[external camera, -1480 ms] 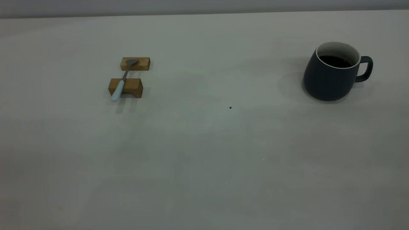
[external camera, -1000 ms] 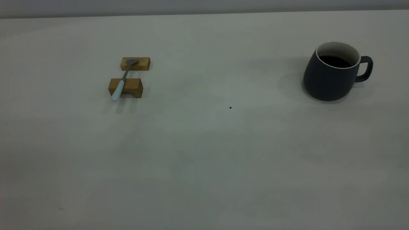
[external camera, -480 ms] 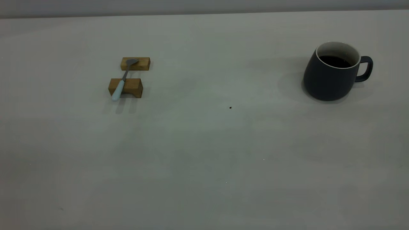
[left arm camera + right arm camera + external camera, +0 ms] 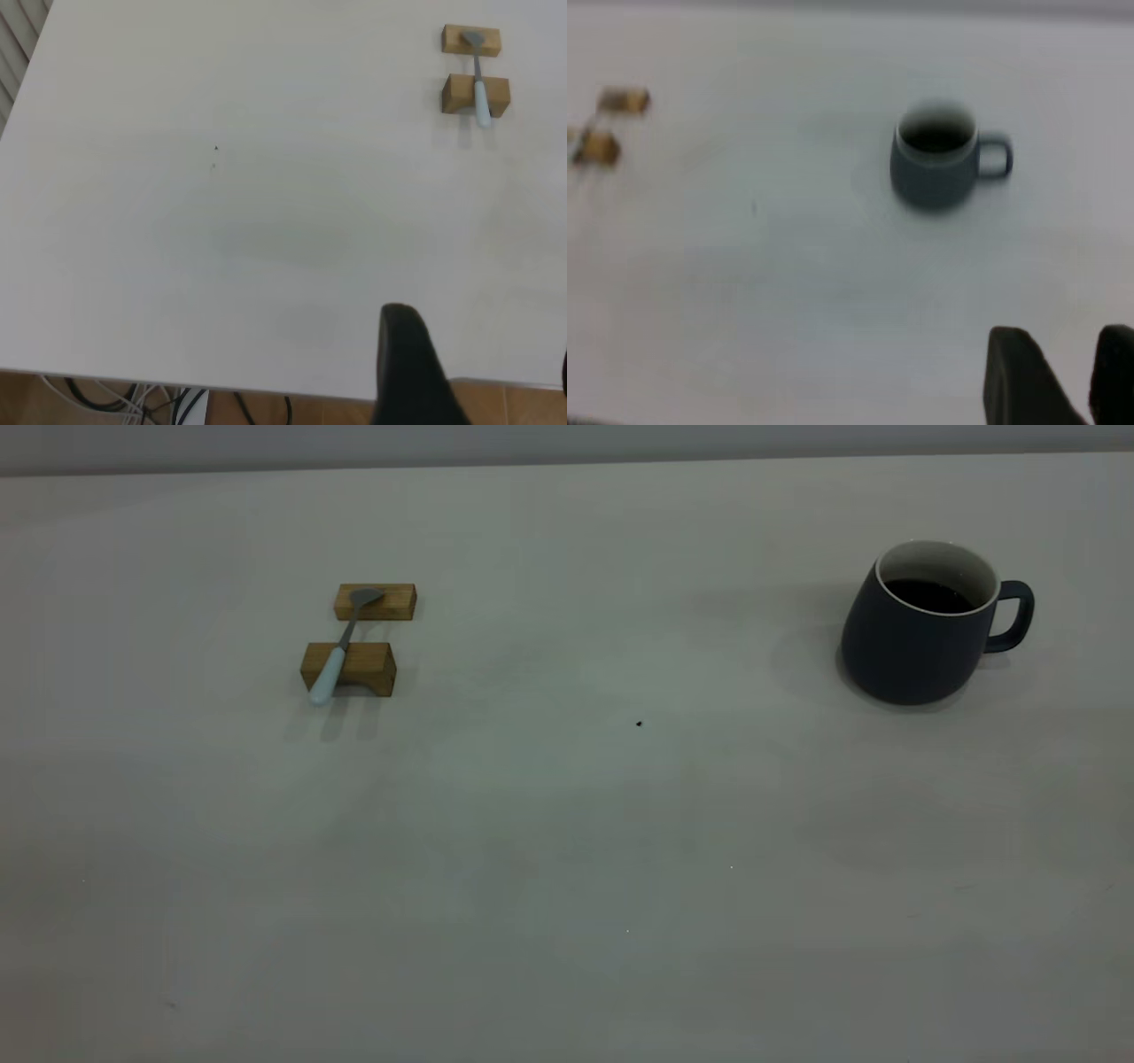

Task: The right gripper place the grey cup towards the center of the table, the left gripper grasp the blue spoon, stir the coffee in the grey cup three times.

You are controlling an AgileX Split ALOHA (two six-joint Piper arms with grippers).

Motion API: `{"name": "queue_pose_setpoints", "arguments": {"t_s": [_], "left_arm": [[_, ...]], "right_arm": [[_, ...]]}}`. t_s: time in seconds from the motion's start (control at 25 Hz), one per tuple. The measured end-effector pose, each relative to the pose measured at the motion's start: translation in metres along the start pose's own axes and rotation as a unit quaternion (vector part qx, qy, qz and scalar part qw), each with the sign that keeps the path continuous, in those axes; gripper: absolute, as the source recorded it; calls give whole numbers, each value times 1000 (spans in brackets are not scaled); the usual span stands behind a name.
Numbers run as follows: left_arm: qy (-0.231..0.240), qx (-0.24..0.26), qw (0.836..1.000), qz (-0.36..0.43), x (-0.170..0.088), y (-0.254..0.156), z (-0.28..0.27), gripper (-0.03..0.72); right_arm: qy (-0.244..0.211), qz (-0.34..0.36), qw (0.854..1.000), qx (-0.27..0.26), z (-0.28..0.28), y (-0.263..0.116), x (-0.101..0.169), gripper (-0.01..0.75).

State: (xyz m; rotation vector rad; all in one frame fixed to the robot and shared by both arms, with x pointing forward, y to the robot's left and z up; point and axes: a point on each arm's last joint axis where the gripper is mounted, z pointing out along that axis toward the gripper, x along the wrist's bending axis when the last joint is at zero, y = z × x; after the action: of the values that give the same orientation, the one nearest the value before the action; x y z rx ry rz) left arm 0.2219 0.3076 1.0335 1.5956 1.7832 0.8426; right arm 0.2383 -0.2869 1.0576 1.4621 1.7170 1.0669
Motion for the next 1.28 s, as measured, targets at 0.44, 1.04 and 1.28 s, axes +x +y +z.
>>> {"name": "queue_pose_setpoints", "arguments": {"t_s": [0.44,1.04,1.28], "left_arm": [[0,0,1000,0,0,0,0,483],[0,0,1000,0,0,0,0,483],[0,0,1000,0,0,0,0,483]], "right_arm": [[-39,-38,985,167,96,86,-24,669],[87,-303,881,352,294,59,-50,713],[134,-360,839,384,346,40,-56,701]]}}
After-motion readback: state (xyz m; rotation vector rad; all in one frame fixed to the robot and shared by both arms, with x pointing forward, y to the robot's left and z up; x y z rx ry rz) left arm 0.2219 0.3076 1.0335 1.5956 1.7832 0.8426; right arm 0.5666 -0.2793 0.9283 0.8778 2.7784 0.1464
